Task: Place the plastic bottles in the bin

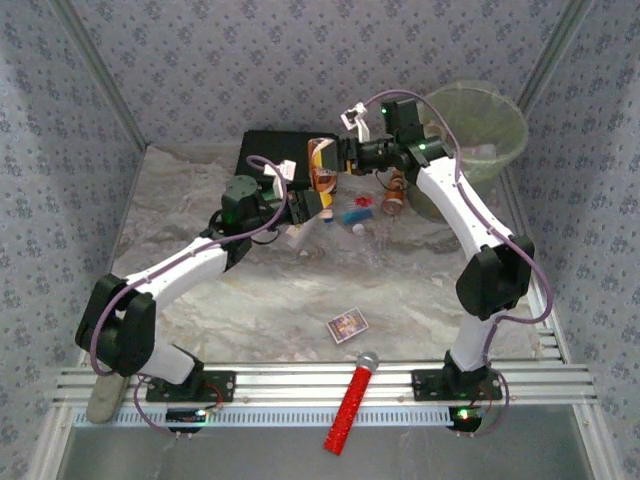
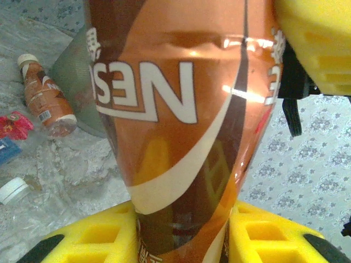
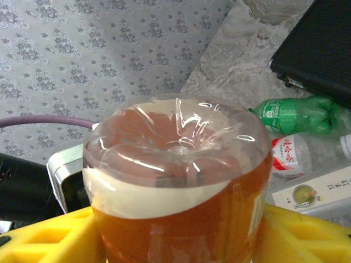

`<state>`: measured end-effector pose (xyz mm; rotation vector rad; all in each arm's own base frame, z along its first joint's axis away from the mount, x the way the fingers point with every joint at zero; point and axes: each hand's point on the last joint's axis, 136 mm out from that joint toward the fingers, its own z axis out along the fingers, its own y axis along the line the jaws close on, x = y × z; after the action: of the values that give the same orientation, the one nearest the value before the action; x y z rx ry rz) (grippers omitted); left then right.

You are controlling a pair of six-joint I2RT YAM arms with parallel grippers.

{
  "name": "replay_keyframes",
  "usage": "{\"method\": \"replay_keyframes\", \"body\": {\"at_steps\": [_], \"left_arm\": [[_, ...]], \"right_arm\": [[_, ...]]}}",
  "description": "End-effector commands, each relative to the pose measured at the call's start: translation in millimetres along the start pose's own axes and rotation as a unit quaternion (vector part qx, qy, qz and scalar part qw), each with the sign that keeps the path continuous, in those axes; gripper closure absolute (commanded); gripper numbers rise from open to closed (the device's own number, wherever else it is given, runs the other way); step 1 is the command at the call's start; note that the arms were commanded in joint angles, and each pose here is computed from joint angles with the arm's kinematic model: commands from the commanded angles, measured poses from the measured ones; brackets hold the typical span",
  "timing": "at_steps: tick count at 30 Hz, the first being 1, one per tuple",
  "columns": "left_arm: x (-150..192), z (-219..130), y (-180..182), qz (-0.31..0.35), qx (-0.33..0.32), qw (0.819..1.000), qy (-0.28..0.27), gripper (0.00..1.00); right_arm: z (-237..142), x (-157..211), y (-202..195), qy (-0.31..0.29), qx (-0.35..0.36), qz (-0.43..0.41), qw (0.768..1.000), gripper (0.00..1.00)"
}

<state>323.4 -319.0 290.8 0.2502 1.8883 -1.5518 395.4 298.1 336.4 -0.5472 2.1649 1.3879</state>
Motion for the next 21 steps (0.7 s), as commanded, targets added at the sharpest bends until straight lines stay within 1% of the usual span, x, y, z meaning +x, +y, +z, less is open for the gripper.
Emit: {"method": "replay_keyframes", "body": {"at_steps": [1,5,9,11,13,14,15,18,21], "left_arm": [[-12.4,2.6,-10.9,0.012,0.008,1.0,-0.011,0.78],[-13.3,2.5,-12.6,0.015,0.009,1.0,-0.011,0.76],[-14.8,0.4,-13.7,0.017,0.001,1.0,-0.01,0.58],[-13.4,-0.3,-12.9,0.018,-0.008,1.0,-0.003,0.38],[-11.7,-2.2,-10.8,0.02,-0.019,1.0,0.003,0.2],[-11.0,-3.5,-9.4,0.021,-0.026,0.999,0.004,0.13],[-10.0,-5.1,-7.6,0.023,-0.033,0.999,0.004,0.1],[-8.3,-10.7,-2.4,0.028,-0.052,0.998,0.004,0.07],[-6.1,-17.6,9.3,0.028,-0.087,0.996,0.009,0.06]], "right_arm": [[-8.9,-11.3,9.9,-0.006,-0.002,-0.015,1.0,0.38],[-11.3,-16.1,13.2,-0.005,-0.003,-0.016,1.0,0.4],[-22.9,-28.6,15.2,-0.02,0.009,-0.029,0.999,0.42],[-35.0,-38.6,13.6,-0.034,0.025,-0.036,0.998,0.42],[-55.3,-52.0,7.9,-0.055,0.049,-0.039,0.997,0.42],[-65.5,-57.8,4.5,-0.065,0.061,-0.038,0.995,0.43],[-78.8,-64.6,0.4,-0.077,0.076,-0.039,0.993,0.43],[-122.1,-81.1,-15.3,-0.116,0.137,-0.042,0.983,0.43],[-173.7,-97.7,-36.1,-0.168,0.222,-0.042,0.959,0.44]]}}
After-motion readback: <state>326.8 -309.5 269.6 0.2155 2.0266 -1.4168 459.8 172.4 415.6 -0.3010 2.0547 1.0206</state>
